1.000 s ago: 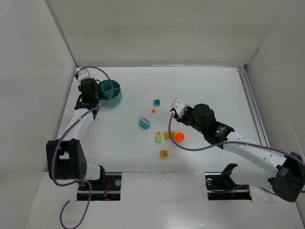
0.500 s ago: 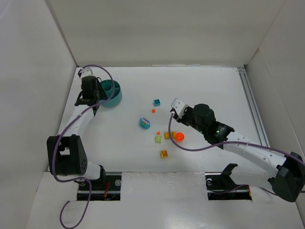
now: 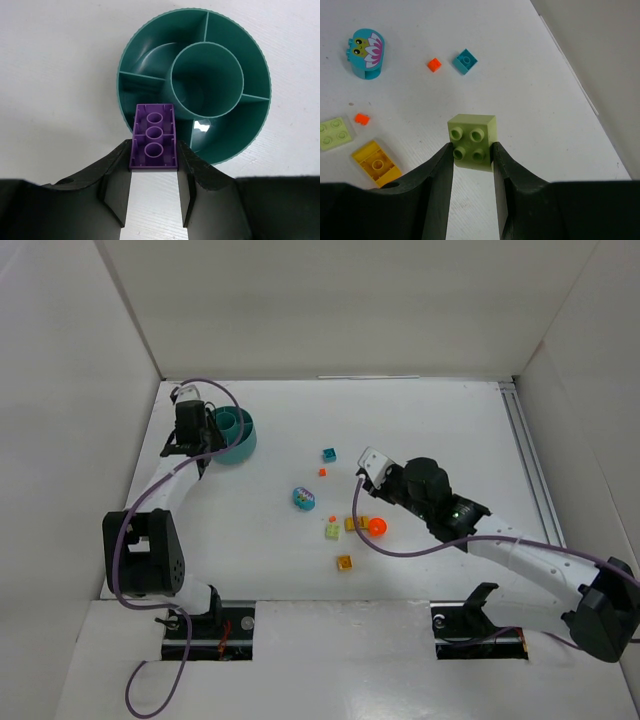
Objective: Sort the legos into containers by color
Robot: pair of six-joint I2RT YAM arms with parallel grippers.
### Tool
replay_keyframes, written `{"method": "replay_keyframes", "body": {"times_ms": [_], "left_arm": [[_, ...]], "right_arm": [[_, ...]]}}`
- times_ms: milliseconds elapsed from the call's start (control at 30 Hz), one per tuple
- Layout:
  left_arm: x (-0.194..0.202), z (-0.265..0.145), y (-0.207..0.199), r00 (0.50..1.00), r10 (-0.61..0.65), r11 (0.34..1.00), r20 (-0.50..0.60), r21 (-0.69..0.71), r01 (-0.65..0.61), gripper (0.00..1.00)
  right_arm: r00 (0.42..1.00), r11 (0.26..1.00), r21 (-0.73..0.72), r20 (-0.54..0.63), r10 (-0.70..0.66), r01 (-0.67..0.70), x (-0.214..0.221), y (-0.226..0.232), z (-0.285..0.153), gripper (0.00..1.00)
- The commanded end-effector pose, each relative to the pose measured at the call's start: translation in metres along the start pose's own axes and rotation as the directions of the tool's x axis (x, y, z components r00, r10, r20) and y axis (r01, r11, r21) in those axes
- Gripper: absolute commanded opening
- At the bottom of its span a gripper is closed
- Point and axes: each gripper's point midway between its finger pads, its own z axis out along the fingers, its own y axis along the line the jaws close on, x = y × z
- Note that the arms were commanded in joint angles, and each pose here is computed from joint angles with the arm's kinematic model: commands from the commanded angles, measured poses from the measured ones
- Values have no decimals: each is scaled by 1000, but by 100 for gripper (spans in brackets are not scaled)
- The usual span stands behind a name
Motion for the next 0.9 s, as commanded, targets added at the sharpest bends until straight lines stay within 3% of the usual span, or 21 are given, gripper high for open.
{"method": "replay_keyframes", "body": {"times_ms": [0, 133, 400, 567, 867], "left_arm": [[-28, -3, -6, 998, -1, 1000, 61, 24, 0, 0], [-25, 0, -5, 999, 1, 1000, 53, 21, -2, 1], [-27, 4, -8, 999, 10, 1000, 49, 28, -12, 14], [-29, 0, -11, 999, 10, 999, 43, 47, -12, 37], [-36, -5, -15, 998, 5, 998, 66, 65, -10, 50]], "right_arm": [[1000, 1000, 19, 28, 7, -7, -8, -8, 2, 12], [1000, 1000, 5, 23, 6, -6, -8, -6, 6, 12], [1000, 1000, 5, 23, 6, -6, -8, -6, 6, 12], [1000, 1000, 5, 23, 6, -6, -8, -6, 6, 12], [1000, 1000, 10, 31, -2, 2, -10, -8, 4, 12]]}}
